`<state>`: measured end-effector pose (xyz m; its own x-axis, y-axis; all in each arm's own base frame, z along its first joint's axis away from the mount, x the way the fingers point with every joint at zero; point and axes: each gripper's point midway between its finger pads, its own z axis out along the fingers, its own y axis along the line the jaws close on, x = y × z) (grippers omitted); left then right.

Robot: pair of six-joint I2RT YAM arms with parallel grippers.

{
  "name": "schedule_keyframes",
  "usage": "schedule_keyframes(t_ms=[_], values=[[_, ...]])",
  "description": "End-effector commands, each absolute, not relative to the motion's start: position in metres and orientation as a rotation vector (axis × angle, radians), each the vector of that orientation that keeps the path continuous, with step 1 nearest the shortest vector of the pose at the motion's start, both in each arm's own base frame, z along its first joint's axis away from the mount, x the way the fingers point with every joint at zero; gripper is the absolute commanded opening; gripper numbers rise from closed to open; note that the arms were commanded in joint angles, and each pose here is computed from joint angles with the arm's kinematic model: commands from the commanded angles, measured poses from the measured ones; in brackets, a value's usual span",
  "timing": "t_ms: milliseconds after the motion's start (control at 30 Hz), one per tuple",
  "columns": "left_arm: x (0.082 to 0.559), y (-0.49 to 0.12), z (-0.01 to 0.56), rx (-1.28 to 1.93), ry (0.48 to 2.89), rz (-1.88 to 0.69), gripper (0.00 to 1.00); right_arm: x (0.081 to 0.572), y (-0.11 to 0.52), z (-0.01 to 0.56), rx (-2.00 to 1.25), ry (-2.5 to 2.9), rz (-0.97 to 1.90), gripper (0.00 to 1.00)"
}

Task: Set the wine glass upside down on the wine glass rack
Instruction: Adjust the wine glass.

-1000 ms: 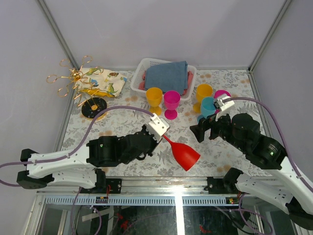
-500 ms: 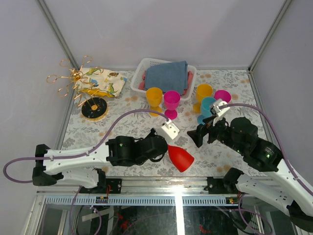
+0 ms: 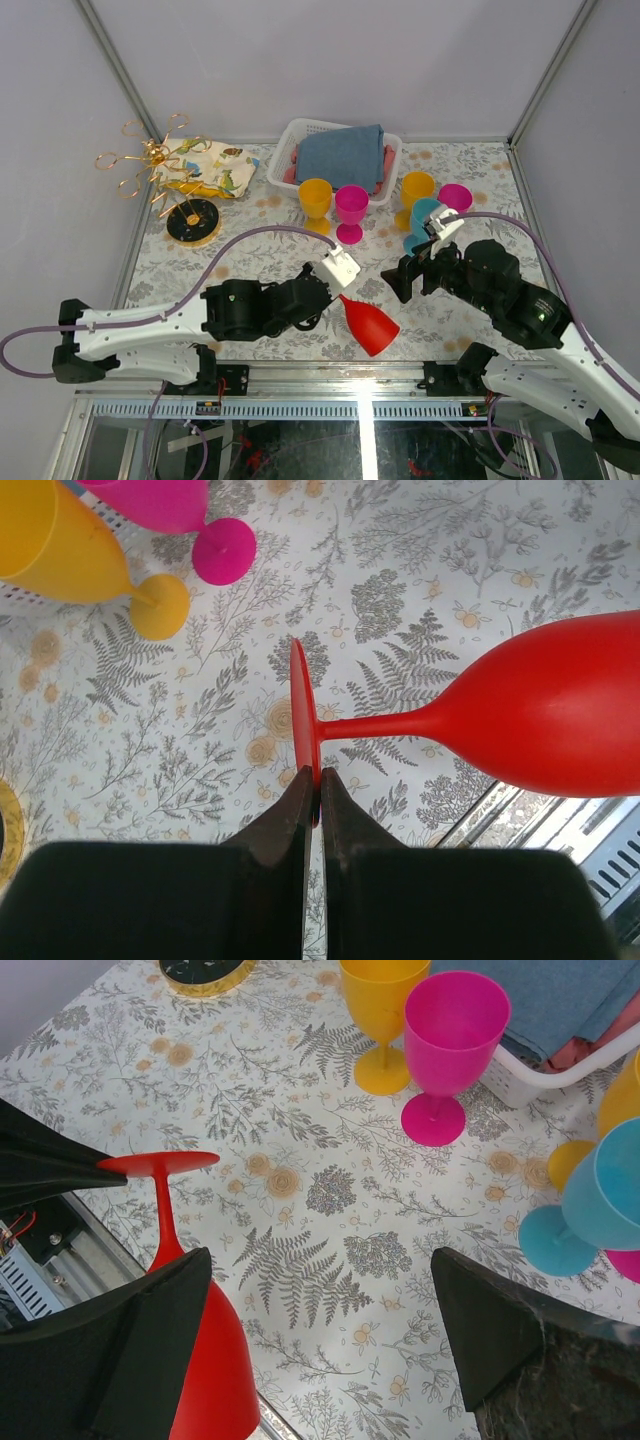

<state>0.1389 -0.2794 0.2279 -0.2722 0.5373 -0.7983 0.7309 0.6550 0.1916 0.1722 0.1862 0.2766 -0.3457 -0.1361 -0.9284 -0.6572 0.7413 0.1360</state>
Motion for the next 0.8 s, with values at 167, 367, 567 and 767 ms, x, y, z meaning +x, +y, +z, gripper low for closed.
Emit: schedule_keyframes(t_ms=[167, 367, 567, 767], values=[[0.165, -0.287, 0.257, 0.964, 1.844, -0.541, 0.0, 0.169, 0.203, 0.284, -0.676, 1.847, 0.681, 0.98], [0.182, -0.275, 0.273, 0.946, 1.786, -0.62, 0.0, 0.163, 0.217, 0.285, -0.782, 1.825, 0.732, 0.98], [0.175, -0.266, 0.289, 1.019, 1.663, -0.603, 0.0, 0.139, 0.249, 0.298, -1.048, 1.686, 0.904, 0.98], [0.169, -0.258, 0.295, 1.09, 1.585, -0.581, 0.0, 0.136, 0.269, 0.317, -1.156, 1.542, 0.963, 0.94]])
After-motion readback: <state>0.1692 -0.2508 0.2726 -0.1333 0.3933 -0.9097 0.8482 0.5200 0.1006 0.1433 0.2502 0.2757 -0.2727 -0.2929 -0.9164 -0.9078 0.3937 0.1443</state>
